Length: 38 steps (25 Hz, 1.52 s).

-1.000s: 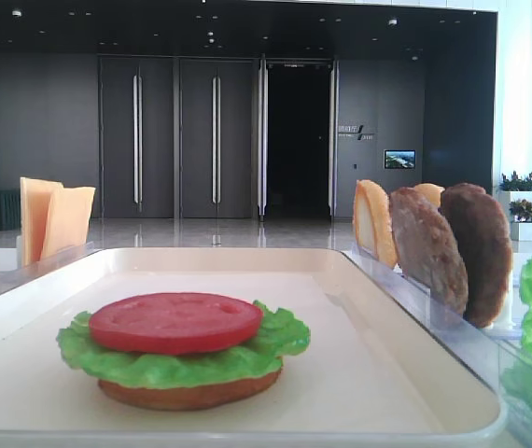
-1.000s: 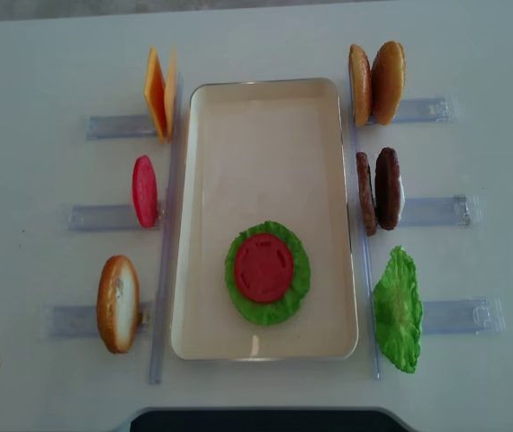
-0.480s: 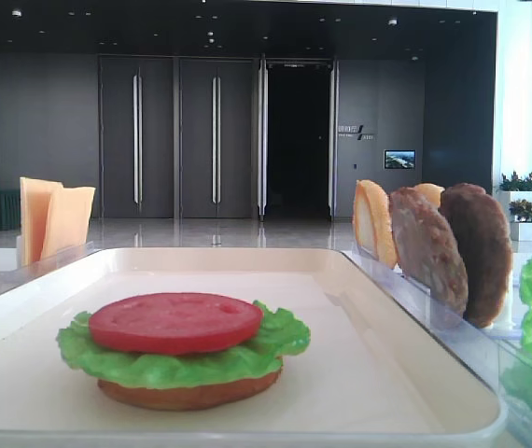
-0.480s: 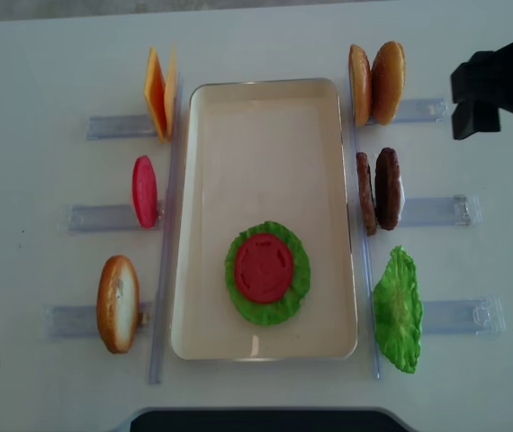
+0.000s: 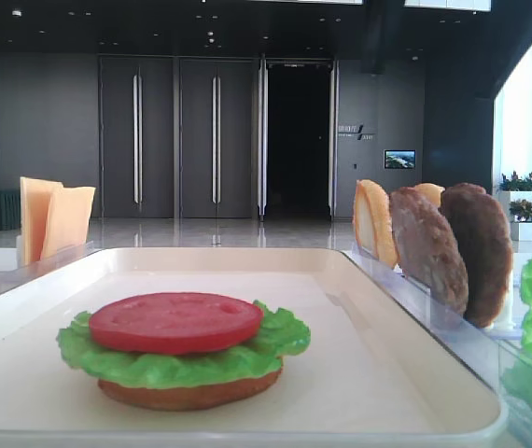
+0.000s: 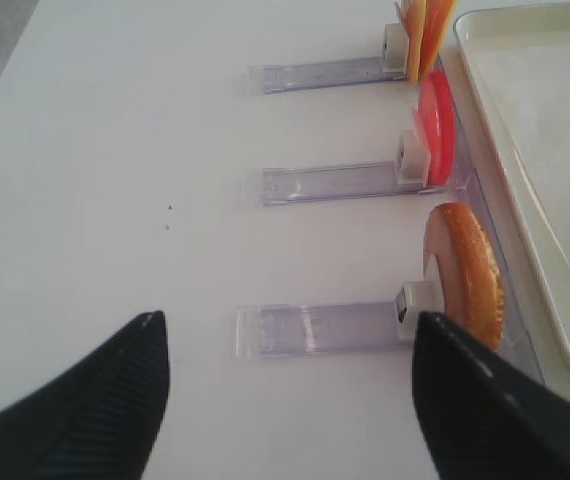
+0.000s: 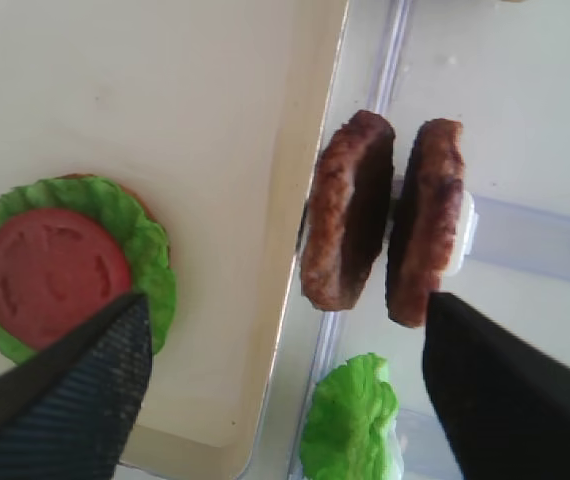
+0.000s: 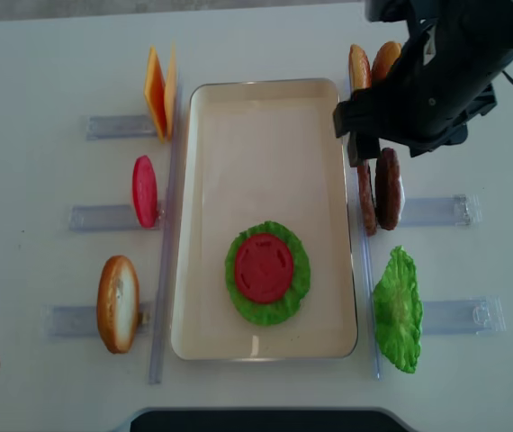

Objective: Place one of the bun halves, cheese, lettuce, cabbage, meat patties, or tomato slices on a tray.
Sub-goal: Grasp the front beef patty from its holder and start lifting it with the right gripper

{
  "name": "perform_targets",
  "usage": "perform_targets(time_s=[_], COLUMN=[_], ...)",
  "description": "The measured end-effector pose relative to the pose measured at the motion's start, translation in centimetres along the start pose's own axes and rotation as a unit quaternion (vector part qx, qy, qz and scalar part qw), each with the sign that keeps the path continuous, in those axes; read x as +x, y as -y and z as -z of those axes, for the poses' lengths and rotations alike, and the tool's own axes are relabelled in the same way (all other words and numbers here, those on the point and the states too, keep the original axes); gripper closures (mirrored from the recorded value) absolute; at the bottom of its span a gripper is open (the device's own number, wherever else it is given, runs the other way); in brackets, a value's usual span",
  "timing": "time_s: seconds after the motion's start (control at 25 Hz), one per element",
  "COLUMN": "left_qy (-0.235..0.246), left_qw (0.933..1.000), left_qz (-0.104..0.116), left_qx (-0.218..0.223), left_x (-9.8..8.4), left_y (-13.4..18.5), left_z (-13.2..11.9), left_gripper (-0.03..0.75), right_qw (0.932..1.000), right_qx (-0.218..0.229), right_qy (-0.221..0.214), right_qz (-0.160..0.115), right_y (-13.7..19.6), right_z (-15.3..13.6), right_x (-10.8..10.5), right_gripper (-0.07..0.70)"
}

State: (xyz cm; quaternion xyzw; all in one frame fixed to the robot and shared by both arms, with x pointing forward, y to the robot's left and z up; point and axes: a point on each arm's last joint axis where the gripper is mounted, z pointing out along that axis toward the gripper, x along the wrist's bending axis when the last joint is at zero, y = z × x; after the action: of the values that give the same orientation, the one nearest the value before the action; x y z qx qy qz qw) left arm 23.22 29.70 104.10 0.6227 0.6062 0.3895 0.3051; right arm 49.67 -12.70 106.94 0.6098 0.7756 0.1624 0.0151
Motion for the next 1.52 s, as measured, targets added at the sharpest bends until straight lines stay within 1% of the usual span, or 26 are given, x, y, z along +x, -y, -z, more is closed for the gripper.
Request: perform_targets(time_s=[0.08, 0.2, 0.88, 1.24, 1.52], left_qy=[0.0, 0.0, 0.0, 0.0, 0.0], left_qw=[1.0, 1.0, 1.0, 1.0, 1.0], left_qz=[0.0, 0.0, 0.0, 0.0, 0.0], left_qx=[0.0, 0.0, 0.0, 0.0, 0.0], left_x=[0.0, 0.0, 0.0, 0.0, 0.0], left_y=[0.0, 0.0, 0.0, 0.0, 0.0], left_z=[0.0, 0.0, 0.0, 0.0, 0.0], left_gripper=[0.139, 0.139, 0.139, 0.139, 0.139], right_qw=[1.0, 0.9999, 0.9994, 0.9974, 0.998], right_qx=[0.002, 0.007, 0.034, 0.069, 0.06], right_qy=[-0.002, -0.004, 0.007, 0.019, 0.017], right_qz=[0.006, 0.007, 0.004, 0.007, 0.009], right_y=[-0.4, -0.7, -1.3, -1.4, -1.5], right_z=[-0.4, -1.0, -3.6, -5.7, -5.8], right_x=[0.7, 1.1, 1.1, 0.9, 1.0], right_gripper=[0.1, 0.1, 0.1, 0.1, 0.1])
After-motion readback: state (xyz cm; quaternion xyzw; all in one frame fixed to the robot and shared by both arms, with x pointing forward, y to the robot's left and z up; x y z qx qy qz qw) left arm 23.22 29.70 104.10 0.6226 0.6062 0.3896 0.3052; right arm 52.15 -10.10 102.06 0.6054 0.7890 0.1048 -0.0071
